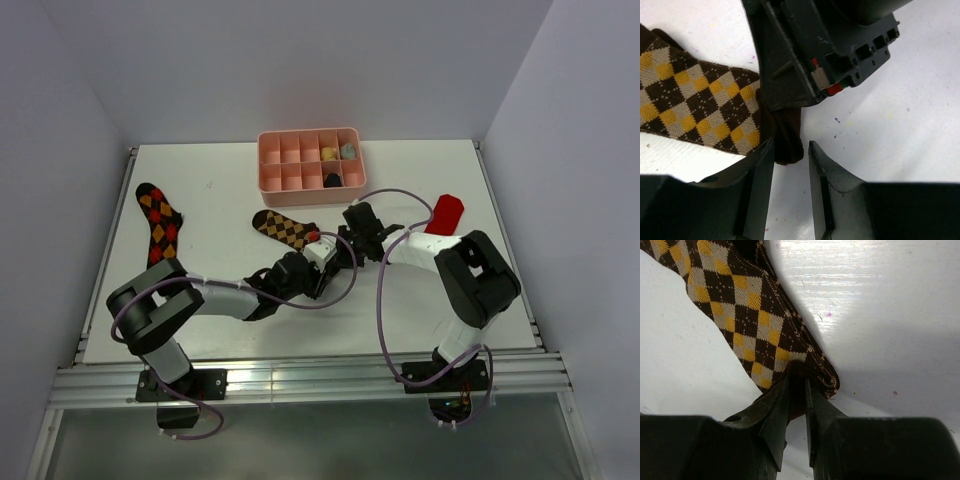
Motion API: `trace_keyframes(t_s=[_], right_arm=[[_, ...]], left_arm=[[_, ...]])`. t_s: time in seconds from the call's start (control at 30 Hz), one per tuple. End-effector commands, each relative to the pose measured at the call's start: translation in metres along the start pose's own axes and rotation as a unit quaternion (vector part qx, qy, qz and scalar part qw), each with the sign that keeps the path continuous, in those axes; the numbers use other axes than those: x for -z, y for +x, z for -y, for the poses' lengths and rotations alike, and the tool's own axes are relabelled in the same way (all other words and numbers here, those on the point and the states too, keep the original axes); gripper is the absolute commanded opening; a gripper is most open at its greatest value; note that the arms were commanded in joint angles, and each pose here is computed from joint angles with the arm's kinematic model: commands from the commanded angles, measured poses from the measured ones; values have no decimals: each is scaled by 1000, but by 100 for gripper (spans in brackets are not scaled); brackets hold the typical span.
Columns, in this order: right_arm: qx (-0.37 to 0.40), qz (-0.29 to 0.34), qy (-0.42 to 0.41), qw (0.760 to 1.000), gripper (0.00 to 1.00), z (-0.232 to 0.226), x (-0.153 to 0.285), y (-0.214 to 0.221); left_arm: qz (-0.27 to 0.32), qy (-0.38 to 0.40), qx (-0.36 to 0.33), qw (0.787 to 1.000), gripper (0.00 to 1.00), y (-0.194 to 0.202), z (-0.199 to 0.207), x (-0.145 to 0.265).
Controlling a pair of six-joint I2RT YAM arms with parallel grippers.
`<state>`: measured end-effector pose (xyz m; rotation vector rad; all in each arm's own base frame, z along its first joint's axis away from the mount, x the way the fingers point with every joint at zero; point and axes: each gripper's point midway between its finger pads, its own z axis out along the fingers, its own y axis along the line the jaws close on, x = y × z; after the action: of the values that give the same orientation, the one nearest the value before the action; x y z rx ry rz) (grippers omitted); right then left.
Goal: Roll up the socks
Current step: Roll the sock at the center of the board.
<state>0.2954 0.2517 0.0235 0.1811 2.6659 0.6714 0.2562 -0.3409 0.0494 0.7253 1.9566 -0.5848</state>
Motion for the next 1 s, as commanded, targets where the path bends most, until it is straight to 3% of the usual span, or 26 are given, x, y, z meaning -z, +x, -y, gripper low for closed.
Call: trace_keyframes(t_s=[0.0,0.2,0.43,0.97], right_arm=[[1,-48,41,998,27,27,-9,27],[1,-47,37,998,27,25,-7,27],[0,-47,35,998,27,25,-7,26],[-31,-42,38,998,29,27,-7,21]], left_arm=[[24,8,-12,1000,39,-19,8,-7],[18,-55,-5,998,35,-15,-13,-11],[2,-76,5,997,26,-6,-20,-14],[-21,-89,40,995,25,5,-35,-14]])
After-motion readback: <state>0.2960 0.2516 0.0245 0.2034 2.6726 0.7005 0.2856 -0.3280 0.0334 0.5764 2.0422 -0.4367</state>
